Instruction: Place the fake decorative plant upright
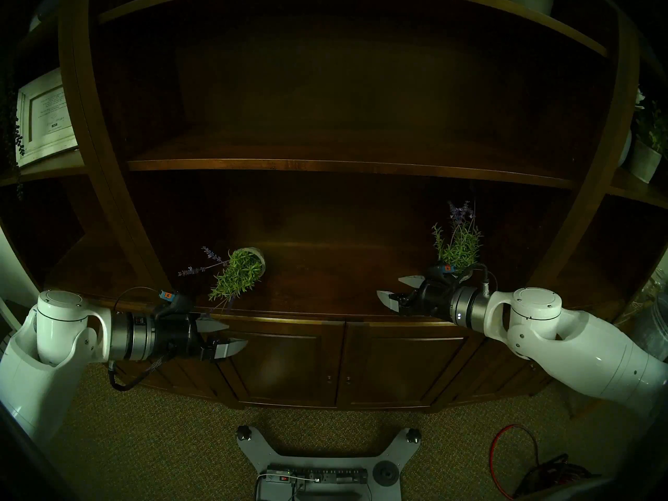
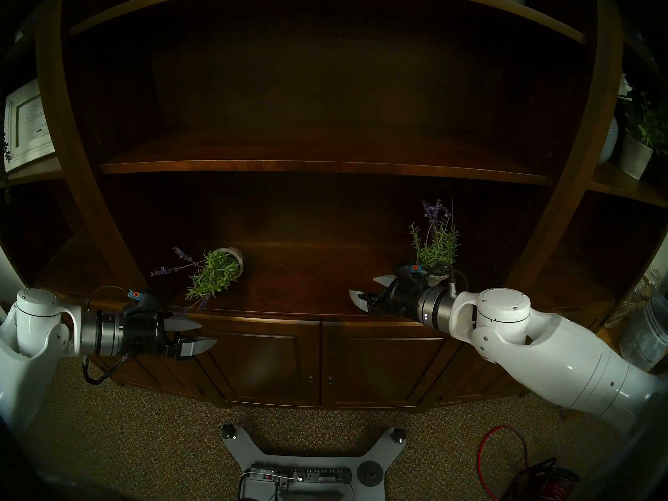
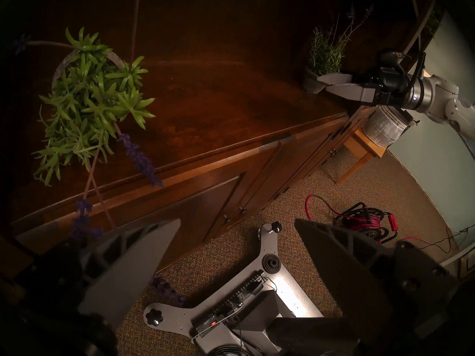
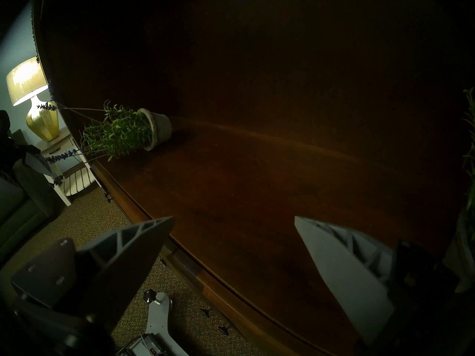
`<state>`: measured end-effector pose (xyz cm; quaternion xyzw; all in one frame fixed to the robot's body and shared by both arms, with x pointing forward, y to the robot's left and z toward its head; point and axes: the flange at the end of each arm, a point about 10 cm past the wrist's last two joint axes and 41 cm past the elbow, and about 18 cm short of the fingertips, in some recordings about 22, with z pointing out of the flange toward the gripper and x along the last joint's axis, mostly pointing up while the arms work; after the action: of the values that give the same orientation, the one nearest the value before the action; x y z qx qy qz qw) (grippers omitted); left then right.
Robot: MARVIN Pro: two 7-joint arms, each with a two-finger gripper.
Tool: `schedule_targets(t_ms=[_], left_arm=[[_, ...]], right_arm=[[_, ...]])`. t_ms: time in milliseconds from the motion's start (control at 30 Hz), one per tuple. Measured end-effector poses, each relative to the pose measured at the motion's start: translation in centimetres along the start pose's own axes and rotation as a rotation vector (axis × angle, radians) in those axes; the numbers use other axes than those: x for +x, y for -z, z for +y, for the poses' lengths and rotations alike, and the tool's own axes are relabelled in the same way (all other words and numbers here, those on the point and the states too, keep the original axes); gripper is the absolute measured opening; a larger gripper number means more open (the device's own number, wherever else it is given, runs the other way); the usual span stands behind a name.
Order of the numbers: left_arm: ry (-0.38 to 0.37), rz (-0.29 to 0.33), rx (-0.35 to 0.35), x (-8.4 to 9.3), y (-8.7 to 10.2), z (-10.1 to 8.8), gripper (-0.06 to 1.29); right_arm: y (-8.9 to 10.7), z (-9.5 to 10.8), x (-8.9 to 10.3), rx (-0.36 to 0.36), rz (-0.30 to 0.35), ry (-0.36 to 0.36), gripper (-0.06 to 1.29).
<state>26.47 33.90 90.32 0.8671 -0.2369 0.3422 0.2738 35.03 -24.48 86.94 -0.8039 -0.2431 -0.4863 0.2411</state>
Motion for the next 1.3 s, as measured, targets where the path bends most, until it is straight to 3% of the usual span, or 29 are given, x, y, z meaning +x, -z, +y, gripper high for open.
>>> schedule_targets(t_ms=[367, 500, 633, 833, 1000, 1300], left_arm=[[-0.106, -0.027, -0.094, 1.7, 0.9, 4.3, 1.21], [-0.156, -0.021, -0.086, 2.7, 1.6, 5.6, 1.21], [-0.201, -0.023, -0.024, 3.6, 2.5, 6.3, 1.21], [-0.220, -0.028, 0.061, 4.0, 3.0, 5.5, 1.21], [-0.206, -0.025, 0.114, 4.1, 3.2, 3.8, 1.21], [-0.191, 0.011, 0.175, 4.4, 3.4, 1.5, 1.21]], right_arm=[[0.0, 0.0, 0.0, 0.003, -0.001, -0.001, 1.21], [0.0, 0.0, 0.0, 0.003, -0.001, -0.001, 1.21], [0.0, 0.0, 0.0, 0.003, -0.001, -0.001, 1.21], [0.0, 0.0, 0.0, 0.003, -0.001, -0.001, 1.21], [0.0, 0.0, 0.0, 0.003, -0.001, -0.001, 1.21], [0.0, 0.0, 0.0, 0.004, -0.001, -0.001, 1.21]])
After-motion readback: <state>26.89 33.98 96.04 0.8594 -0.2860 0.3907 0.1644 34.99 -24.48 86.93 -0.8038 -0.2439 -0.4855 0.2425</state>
